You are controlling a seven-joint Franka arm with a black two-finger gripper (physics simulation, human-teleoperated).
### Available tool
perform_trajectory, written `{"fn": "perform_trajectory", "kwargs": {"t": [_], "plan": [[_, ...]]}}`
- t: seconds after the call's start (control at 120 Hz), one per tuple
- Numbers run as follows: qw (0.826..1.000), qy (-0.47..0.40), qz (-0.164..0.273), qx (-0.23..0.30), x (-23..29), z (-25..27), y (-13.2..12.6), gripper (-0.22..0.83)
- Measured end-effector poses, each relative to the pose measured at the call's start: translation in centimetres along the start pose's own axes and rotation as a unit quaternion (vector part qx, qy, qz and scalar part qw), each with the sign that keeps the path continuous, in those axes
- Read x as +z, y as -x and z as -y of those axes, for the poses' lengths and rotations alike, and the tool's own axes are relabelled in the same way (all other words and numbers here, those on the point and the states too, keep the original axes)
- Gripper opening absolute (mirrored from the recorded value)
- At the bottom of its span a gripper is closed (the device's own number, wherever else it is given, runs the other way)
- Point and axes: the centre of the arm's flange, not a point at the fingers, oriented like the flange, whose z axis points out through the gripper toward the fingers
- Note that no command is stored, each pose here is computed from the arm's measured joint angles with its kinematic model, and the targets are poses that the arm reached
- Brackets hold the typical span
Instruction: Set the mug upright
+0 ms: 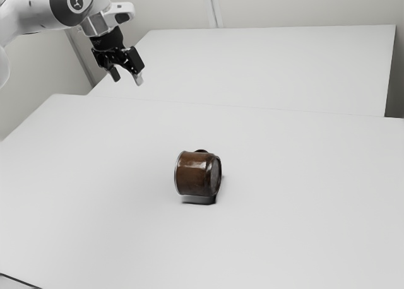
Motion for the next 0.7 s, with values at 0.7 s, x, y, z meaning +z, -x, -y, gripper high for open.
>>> {"fn": "perform_trajectory", "kwargs": {"t": [0.7], "plan": [[0.951,0.290,0.031,-0.101,13.9,2.2,2.5,0.62]]}}
